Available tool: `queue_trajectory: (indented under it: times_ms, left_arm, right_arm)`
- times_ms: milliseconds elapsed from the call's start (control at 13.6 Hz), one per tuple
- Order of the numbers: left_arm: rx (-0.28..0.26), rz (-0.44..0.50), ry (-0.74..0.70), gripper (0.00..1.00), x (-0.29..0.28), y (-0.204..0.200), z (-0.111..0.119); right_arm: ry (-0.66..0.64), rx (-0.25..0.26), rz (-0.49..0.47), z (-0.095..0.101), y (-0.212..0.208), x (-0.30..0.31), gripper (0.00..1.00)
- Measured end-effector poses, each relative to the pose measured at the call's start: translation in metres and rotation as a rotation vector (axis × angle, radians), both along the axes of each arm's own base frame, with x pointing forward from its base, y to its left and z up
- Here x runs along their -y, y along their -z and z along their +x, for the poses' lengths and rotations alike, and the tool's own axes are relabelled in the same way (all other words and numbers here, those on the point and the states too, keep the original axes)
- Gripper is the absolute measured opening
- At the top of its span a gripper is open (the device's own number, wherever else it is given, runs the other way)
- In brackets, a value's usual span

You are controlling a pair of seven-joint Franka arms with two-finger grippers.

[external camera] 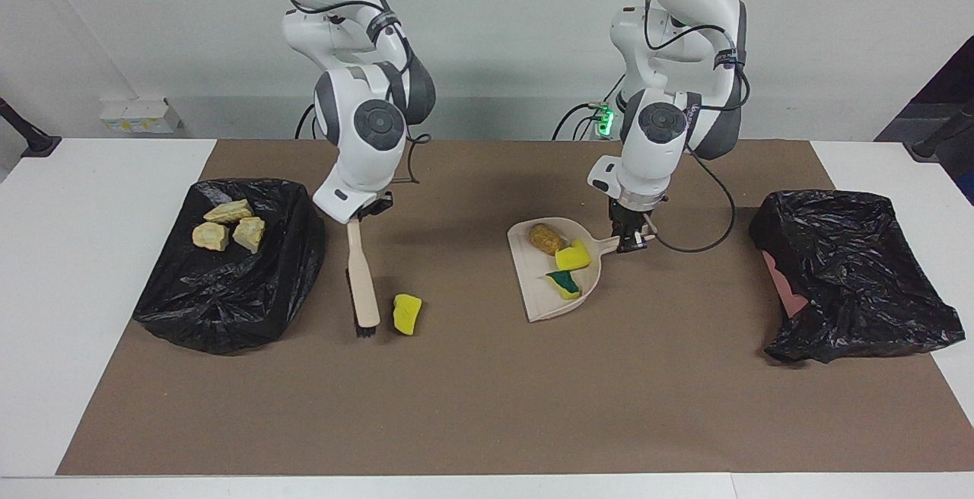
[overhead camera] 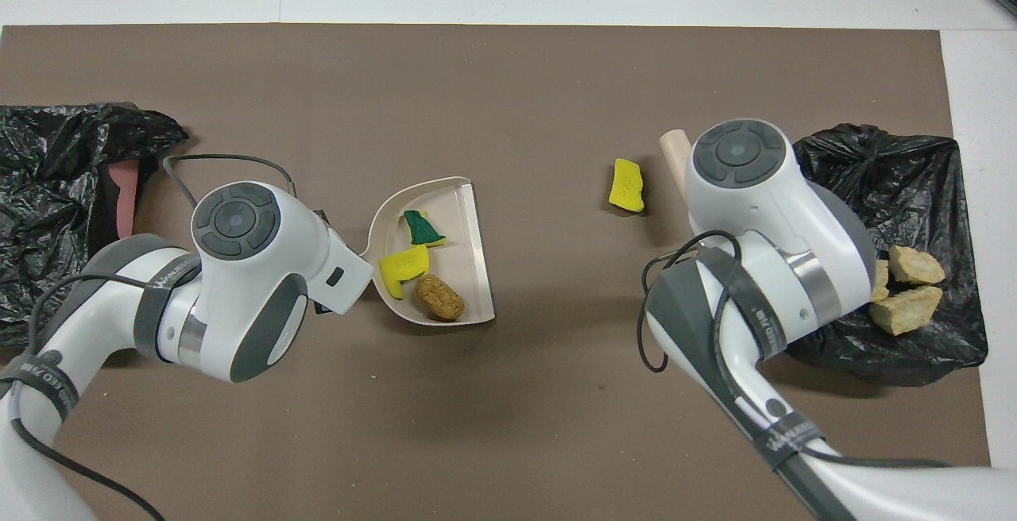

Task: Sweep and dump trash in bin
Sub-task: 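Move the brush beyond the last yellow sponge with the right gripper, then sweep the last yellow sponge into the dustpan with the right gripper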

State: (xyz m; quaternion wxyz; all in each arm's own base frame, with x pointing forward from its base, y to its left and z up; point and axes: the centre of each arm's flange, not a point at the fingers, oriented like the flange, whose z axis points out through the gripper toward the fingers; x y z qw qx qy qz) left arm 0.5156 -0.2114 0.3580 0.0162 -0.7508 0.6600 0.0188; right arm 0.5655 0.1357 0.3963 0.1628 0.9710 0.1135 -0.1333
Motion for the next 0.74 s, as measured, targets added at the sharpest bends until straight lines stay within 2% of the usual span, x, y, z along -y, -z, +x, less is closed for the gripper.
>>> queue_trajectory:
  times_ms: [221,368,735]
  left_arm:
    - [0.0,0.0,-0.001,0.31,0.0,0.0,0.0]
    - [0.0,0.0,-0.003,0.31,-0.001,0.0,0.0]
    - [0.002,0.0,-0.012,0.31,-0.004,0.0,0.002]
  right_arm:
    - [-0.012,-0.043,0.083,0.01,0.039,-0.026,0.27]
    - [-0.018,-0.064,0.158,0.004,0.051,-0.056,0.27]
    - [-0.033,-0.14,0.419,-0.023,0.044,-0.128,0.27]
